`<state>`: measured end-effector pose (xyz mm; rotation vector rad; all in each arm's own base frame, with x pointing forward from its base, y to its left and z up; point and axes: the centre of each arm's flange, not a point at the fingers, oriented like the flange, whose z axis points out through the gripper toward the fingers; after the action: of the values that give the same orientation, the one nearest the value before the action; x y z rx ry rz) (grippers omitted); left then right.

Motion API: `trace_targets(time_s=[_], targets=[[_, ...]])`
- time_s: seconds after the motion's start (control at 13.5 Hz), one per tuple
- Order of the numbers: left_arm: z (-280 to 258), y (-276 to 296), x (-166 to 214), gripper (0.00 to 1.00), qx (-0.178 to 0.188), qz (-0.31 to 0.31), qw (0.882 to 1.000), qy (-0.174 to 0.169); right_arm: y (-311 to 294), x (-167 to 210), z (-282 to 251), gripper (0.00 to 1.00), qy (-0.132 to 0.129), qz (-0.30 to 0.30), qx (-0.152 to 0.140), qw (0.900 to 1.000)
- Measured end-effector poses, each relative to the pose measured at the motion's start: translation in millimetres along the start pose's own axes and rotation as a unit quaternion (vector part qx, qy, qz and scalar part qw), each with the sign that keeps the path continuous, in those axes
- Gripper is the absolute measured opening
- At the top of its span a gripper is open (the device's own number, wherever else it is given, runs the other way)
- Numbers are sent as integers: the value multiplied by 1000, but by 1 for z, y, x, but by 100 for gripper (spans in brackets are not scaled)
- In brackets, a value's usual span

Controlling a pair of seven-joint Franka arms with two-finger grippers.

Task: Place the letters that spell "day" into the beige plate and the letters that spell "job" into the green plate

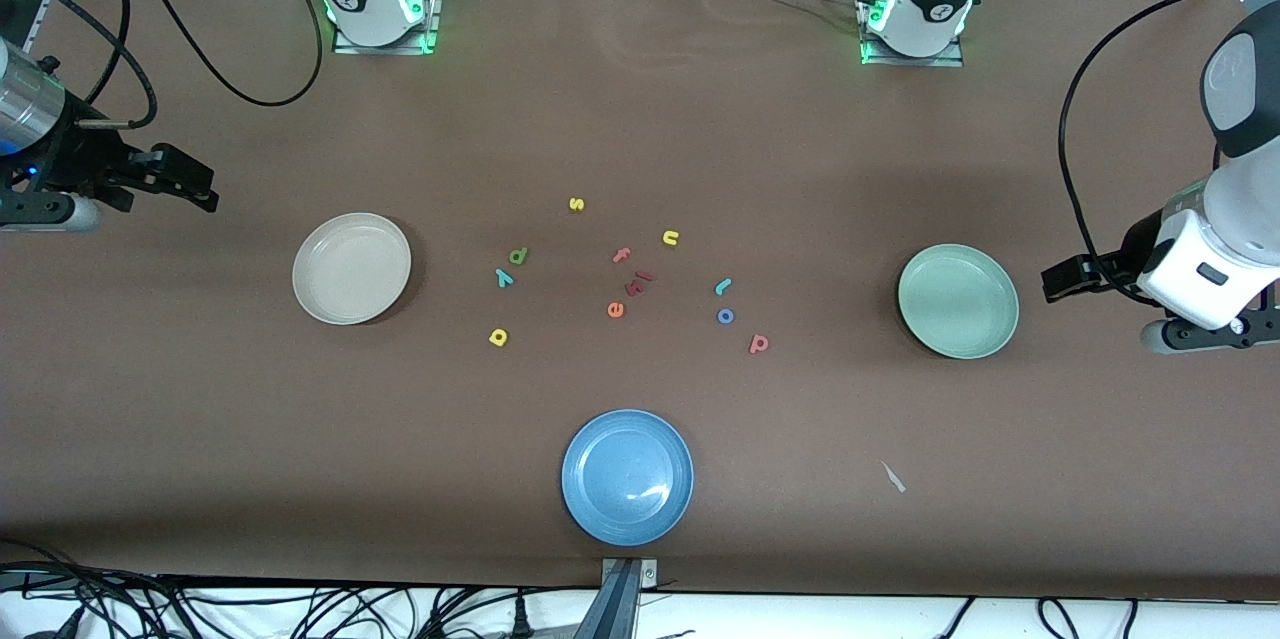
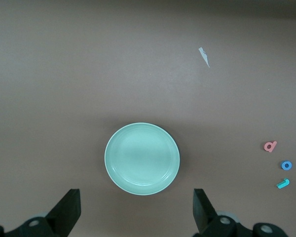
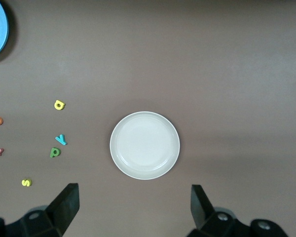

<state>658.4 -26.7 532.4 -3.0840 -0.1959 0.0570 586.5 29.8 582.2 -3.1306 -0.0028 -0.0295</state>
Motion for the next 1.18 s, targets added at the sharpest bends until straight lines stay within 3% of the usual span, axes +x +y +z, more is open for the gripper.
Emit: trace_targets(time_s=[1.18], targets=[[1, 0, -1, 100, 1, -4, 1000, -5, 0, 0, 0, 100, 0, 0, 0, 1000]])
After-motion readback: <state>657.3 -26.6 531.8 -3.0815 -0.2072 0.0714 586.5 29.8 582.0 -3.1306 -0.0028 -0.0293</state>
